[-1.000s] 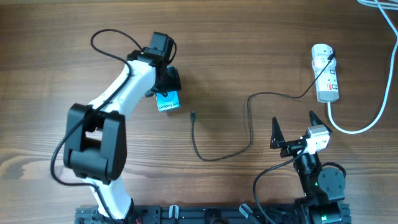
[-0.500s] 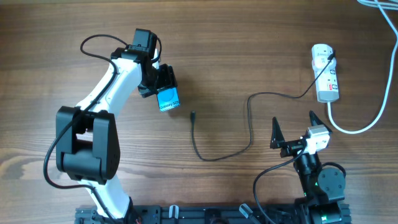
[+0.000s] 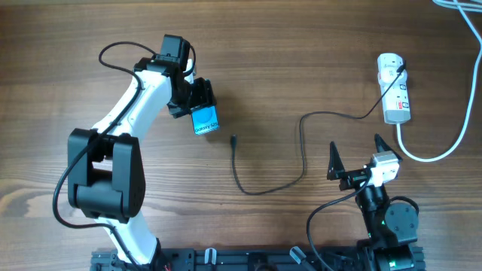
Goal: Plug charger to phone and switch on socket
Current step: 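Move the right gripper to the phone's side beside the left gripper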
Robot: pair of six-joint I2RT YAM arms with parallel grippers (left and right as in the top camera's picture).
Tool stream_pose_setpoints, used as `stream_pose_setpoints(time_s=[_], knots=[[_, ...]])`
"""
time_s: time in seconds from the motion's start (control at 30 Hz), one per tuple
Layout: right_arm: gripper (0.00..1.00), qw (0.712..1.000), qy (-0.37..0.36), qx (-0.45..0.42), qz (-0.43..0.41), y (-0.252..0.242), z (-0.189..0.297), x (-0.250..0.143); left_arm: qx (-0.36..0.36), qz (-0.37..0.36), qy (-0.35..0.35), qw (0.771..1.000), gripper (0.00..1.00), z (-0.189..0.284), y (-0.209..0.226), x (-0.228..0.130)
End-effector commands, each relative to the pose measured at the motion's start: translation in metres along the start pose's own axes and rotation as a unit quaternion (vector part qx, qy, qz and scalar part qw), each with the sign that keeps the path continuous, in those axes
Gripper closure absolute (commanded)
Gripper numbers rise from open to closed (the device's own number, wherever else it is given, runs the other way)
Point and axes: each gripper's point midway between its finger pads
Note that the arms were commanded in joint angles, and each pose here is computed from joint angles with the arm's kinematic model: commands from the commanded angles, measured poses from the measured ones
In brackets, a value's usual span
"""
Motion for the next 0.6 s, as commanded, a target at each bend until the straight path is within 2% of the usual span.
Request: stream_pose_setpoints(time_s=[0.0, 0.1, 0.23, 0.4, 0.47, 0.57], knots=[[0.00, 1.000, -0.009, 0.024, -0.006, 0.009, 0.001, 0.004, -0.053, -0.032, 0.016, 0.998, 0.30, 0.009, -0.018, -0.006], [0.00, 0.999, -0.011, 0.037, -0.032, 0.013, 0.001, 0.006, -0.097, -0.021, 0.035, 0.994, 0.30, 0.014, -0.023, -0.008], [0.00, 0.997, -0.016, 0.058, -0.057, 0.016, 0.006, 0.032, -0.221, -0.042, 0.081, 0.971, 0.30, 0.035, -0.046, -0.016], [0.00, 0.996, -0.006, 0.058, -0.060, 0.004, 0.013, 0.117, -0.330, -0.056, 0.102, 0.937, 0.30, 0.060, -0.067, -0.017], [0.00, 0.994, 0.045, 0.066, -0.075, 0.000, 0.005, 0.150, -0.390, -0.052, 0.124, 0.911, 0.31, 0.078, -0.077, -0.021], [0.01, 0.980, 0.128, 0.127, -0.088, 0.015, -0.014, 0.177, -0.400, -0.046, 0.129, 0.906, 0.33, 0.082, -0.079, -0.022]])
Point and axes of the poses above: each gripper's point midway between its finger pads, its own z axis back along the fingers, its own y axis along the line the jaws close on, x = y × z, and after that the axes turned 8 degrees about z, right-handed
